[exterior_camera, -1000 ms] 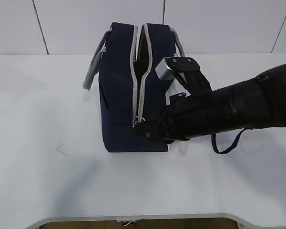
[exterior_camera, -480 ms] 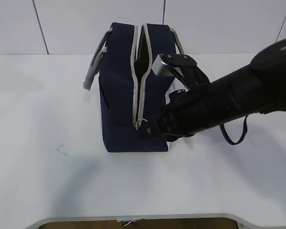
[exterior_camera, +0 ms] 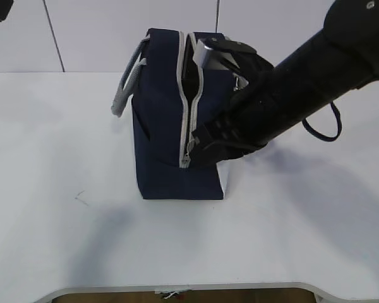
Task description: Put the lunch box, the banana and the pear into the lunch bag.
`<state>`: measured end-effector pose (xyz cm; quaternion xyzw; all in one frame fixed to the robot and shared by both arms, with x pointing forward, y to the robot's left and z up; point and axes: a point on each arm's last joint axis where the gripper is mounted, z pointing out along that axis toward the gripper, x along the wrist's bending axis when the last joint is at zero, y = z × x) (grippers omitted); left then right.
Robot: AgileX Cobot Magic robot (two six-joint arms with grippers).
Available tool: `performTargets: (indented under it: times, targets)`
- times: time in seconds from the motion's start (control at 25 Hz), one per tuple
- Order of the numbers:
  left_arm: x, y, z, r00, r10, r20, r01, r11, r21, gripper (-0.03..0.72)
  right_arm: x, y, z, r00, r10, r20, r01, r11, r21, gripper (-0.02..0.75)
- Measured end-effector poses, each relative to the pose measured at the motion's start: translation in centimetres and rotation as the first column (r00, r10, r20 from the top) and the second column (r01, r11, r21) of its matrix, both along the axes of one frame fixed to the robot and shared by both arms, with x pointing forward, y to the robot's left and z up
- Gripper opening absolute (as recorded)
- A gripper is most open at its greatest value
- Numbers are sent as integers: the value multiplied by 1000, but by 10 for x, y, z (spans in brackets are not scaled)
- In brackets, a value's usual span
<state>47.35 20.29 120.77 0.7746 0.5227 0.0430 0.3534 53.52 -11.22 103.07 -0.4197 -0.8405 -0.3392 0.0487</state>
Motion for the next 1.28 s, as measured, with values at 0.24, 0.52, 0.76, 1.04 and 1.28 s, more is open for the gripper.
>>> performTargets:
  times: [0.24, 0.52, 0.76, 1.04, 1.28]
  targets:
    - [5, 1, -26, 997, 9, -81, -5, 999, 49, 247, 6, 0, 26, 1000, -12, -7, 12, 999, -36, 13]
    - [3, 3, -72, 977, 8, -215, 16, 994, 110, 243, 11, 1, 55, 1000, -15, 14, 15, 999, -42, 13]
    - [1, 4, -89, 970, -41, -241, 76, 987, 139, 242, 15, 3, 80, 998, -9, 58, 10, 1000, -26, 13]
    - [10, 0, -94, 985, -104, -139, 122, 984, 127, 243, 16, 3, 95, 996, -10, 91, 11, 1000, -14, 13]
    - [23, -14, -110, 977, -182, -114, 189, 981, 50, 243, 16, 4, 95, 996, -11, 84, 11, 1000, -4, 13]
